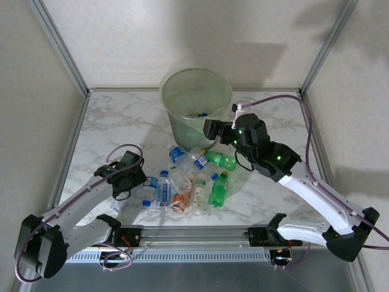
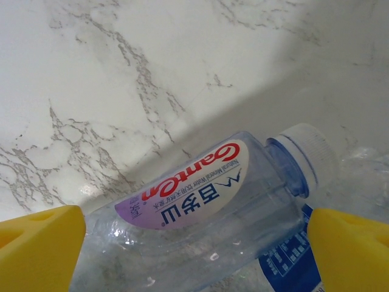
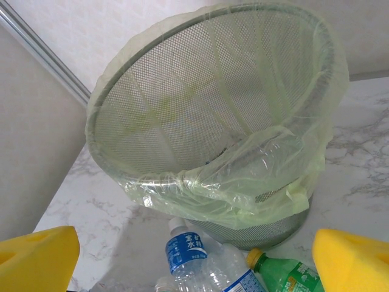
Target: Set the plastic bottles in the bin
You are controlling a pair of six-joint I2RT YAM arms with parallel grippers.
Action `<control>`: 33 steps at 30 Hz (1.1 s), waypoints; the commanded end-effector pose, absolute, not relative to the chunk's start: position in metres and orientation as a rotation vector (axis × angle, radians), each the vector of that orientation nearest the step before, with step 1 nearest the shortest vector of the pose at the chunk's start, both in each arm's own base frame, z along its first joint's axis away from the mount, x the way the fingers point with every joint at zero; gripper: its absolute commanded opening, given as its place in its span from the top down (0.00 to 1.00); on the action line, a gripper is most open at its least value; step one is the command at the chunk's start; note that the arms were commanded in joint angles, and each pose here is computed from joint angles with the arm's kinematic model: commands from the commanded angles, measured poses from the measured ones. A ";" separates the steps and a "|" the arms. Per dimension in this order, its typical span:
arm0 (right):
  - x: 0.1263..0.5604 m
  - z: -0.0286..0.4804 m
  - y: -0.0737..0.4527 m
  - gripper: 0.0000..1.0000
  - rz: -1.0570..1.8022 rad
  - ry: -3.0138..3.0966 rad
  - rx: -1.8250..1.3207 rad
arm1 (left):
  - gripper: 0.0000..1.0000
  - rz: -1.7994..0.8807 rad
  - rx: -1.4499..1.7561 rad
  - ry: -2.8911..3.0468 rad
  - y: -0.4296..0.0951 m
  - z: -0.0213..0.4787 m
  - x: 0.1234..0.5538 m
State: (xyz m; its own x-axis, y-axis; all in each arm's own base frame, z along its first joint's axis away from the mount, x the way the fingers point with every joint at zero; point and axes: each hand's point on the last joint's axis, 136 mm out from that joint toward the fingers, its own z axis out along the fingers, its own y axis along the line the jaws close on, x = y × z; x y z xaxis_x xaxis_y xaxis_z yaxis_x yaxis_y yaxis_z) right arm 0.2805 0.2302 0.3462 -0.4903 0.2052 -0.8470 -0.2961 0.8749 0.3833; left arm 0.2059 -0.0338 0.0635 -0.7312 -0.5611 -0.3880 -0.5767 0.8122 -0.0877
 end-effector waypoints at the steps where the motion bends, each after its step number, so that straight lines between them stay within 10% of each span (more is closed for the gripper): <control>1: 0.280 0.352 0.225 0.01 0.591 1.953 -0.056 | 0.06 0.105 -0.915 2.581 -0.027 0.056 0.205; 33: 0.285 0.361 0.224 0.01 0.566 1.951 -0.057 | 0.21 0.086 -1.106 2.529 -0.011 0.020 0.225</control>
